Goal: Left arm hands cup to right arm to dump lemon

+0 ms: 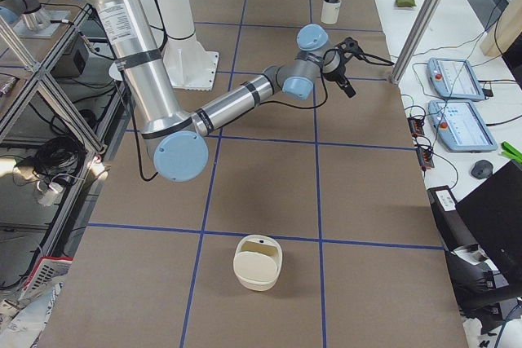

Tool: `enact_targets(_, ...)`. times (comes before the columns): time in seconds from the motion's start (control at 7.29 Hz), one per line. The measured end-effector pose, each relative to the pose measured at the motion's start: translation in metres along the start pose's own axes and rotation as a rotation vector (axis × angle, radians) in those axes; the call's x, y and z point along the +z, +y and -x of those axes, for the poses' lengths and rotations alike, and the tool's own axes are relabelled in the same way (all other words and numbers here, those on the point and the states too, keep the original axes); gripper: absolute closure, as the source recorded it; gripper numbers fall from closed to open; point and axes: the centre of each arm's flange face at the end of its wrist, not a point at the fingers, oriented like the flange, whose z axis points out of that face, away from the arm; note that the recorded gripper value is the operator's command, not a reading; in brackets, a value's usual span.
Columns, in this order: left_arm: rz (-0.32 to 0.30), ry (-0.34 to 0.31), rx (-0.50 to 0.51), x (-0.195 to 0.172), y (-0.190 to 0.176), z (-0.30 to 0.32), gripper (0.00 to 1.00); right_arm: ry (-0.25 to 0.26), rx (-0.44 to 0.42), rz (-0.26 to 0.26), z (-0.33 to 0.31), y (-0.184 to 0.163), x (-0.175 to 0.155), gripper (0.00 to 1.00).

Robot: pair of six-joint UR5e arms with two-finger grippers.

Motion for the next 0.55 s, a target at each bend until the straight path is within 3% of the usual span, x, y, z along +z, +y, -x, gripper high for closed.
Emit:
enact_targets(0.14, 0.030, 0.017, -0.042, 0.001, 0.026, -0.037, 1.00, -0.023, -0.004, -0.105, 0.065, 0.018, 0.022, 0.00)
enact_targets(0.27, 0.085, 0.020, -0.055, 0.001, 0.045, -0.059, 1.00, -0.058, -0.014, -0.174, 0.117, 0.034, 0.031, 0.00)
enact_targets(0.55, 0.198, 0.016, -0.043, -0.004, 0.068, -0.080, 1.00, -0.113, -0.060, -0.264, 0.189, 0.057, 0.018, 0.00)
